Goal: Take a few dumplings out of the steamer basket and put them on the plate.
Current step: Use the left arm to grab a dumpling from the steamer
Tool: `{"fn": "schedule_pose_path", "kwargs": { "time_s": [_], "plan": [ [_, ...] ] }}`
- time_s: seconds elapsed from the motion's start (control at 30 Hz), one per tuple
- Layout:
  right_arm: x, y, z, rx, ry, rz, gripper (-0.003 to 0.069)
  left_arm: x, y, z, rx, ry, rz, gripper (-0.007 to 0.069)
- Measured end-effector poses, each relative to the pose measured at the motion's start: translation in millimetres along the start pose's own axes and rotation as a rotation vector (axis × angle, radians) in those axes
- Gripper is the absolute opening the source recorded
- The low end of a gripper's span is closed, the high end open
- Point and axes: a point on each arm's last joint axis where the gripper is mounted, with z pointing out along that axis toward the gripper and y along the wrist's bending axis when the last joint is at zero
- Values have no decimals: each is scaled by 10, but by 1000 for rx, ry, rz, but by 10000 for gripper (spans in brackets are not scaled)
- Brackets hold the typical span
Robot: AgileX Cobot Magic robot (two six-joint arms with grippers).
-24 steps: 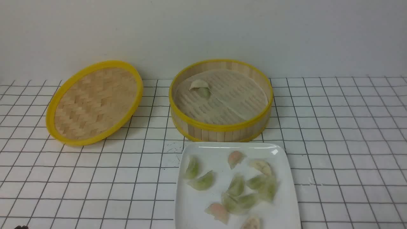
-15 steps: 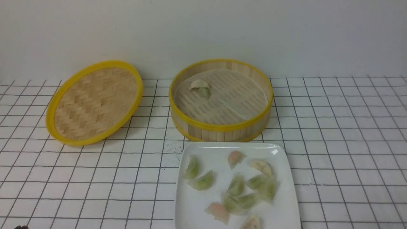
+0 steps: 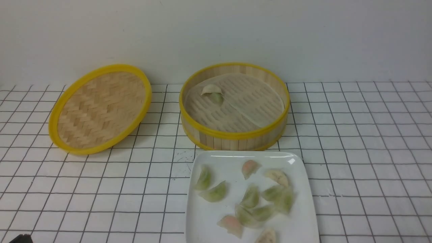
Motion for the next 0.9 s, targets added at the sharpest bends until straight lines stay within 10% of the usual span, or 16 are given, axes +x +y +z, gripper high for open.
{"fn": "schedule_pose_path", "kwargs": {
  "time_s": [0.27, 0.43, 0.6, 0.9],
  "plan": [
    [0, 0, 0, 0, 0, 0, -15, -385, 53, -87, 63, -432, -575, -6],
    [0, 0, 0, 0, 0, 0, -15, -1024, -94, -318, 130, -549, -530, -6],
    [0, 0, 0, 0, 0, 0, -15, -1940, -494, -201, 178, -121, -291, -6],
    [0, 0, 0, 0, 0, 0, -15, -2498, -677, 1453, 275, 684, 133, -6]
  ]
}}
